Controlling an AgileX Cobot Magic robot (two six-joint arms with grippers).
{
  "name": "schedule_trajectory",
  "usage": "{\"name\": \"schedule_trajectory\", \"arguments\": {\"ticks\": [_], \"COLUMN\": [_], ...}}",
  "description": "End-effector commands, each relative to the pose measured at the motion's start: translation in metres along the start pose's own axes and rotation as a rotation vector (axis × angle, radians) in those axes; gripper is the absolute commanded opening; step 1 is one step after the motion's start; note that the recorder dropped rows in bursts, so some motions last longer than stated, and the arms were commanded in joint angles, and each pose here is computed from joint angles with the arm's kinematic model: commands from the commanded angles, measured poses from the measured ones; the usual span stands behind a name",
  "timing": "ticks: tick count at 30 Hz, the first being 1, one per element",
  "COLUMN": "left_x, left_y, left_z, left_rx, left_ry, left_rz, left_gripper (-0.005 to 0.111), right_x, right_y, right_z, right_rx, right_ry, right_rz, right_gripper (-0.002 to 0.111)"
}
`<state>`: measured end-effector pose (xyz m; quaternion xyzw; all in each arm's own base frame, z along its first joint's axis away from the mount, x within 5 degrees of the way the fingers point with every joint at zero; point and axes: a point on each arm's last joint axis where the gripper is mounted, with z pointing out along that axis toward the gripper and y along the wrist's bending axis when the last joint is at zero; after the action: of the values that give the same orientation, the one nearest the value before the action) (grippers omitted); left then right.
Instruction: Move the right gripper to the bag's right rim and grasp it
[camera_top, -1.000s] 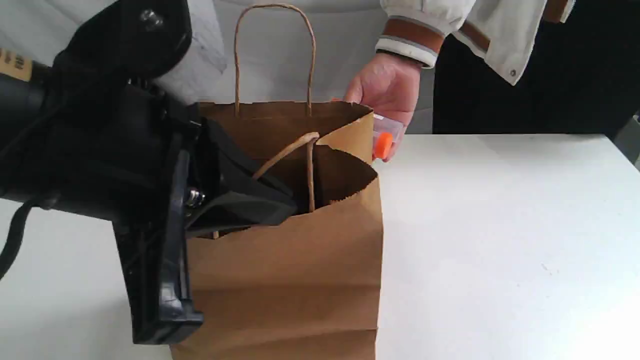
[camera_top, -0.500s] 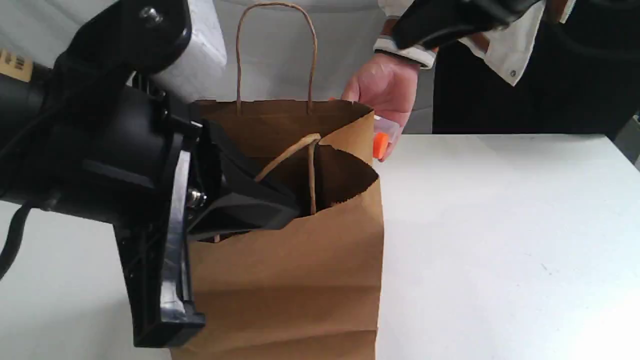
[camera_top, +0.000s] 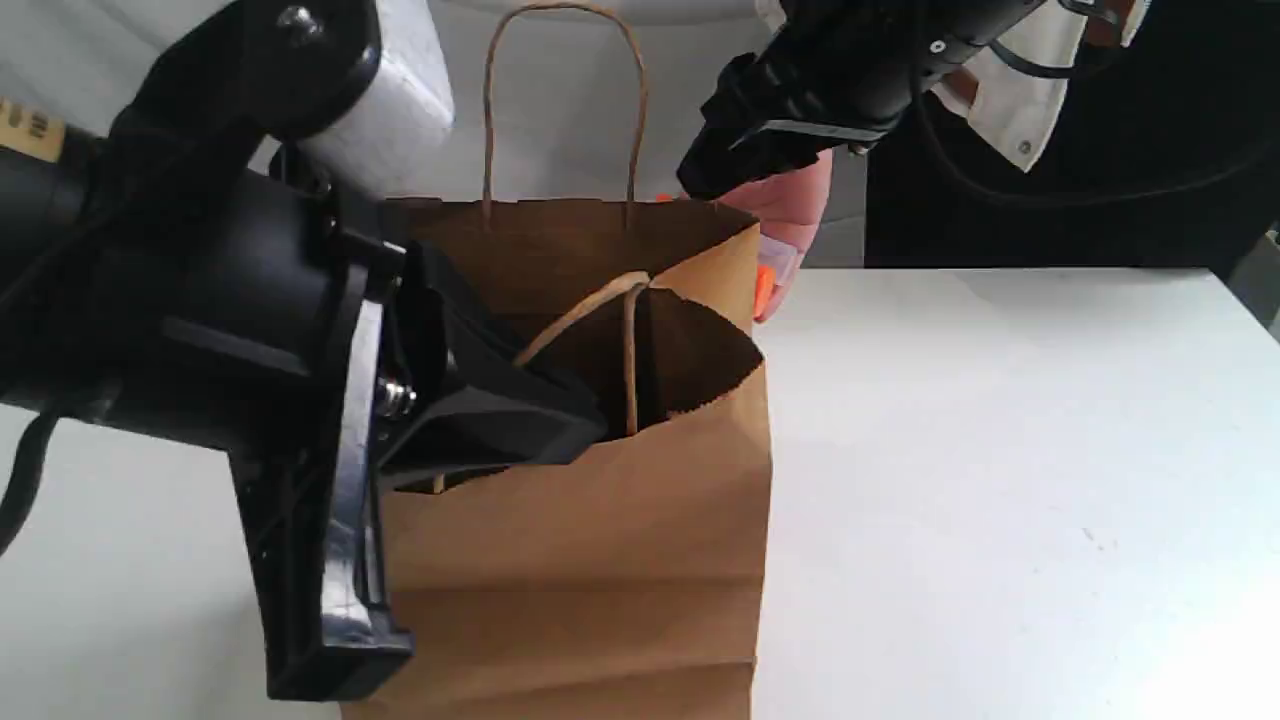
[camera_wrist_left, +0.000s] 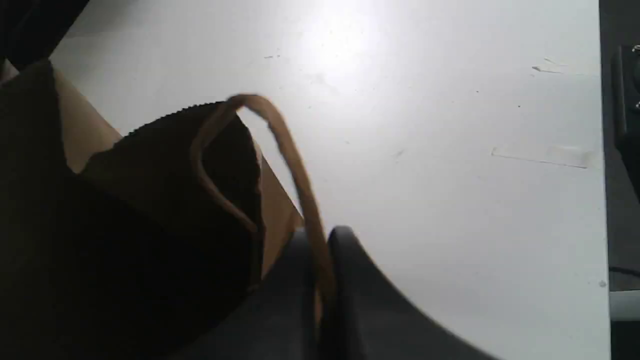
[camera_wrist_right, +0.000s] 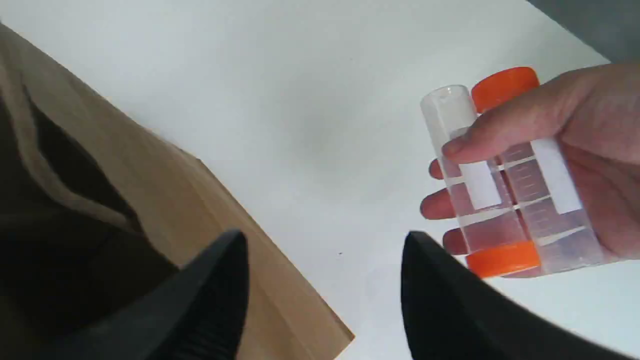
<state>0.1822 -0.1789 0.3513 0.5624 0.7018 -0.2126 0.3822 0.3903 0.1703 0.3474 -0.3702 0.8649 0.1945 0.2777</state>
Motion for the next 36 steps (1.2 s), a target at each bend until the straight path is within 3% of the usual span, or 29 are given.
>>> {"name": "schedule_trajectory", "arguments": {"ticks": [1, 6, 14, 19, 28, 36], "left_x": [-0.002, -0.002, -0.001, -0.002, -0.002, -0.002], "left_y": [-0.002, -0.002, -0.002, -0.002, -0.002, -0.001], "left_z": [0.0, 0.0, 0.0, 0.0, 0.0, 0.0], "left_rx": [0.013, 0.014, 0.022, 0.016, 0.016, 0.009], "left_ry": [-0.008, -0.007, -0.002, -0.006, -0.006, -0.011], "left_rz": [-0.016, -0.016, -0.016, -0.016, -0.016, -0.016], "left_gripper": [0.0, 0.0, 0.0, 0.0, 0.0, 0.0], "right_x": [0.0, 0.002, -0.01, -0.002, 0.002, 0.001], "right_y": [0.008, 0.009, 0.015, 0.02, 0.014, 0.031], "right_z": [-0.001, -0.002, -0.027, -0.032, -0.018, 0.005], "right_rx": [-0.061, -0.07, -0.013, -0.054, -0.037, -0.042], "right_ry": [0.009, 0.033, -0.095, -0.002, 0.043, 0.109], "right_rz": [0.02, 0.014, 0.003, -0.022, -0.01, -0.076], "right_gripper": [0.047, 0.047, 0.047, 0.047, 0.047, 0.047]}}
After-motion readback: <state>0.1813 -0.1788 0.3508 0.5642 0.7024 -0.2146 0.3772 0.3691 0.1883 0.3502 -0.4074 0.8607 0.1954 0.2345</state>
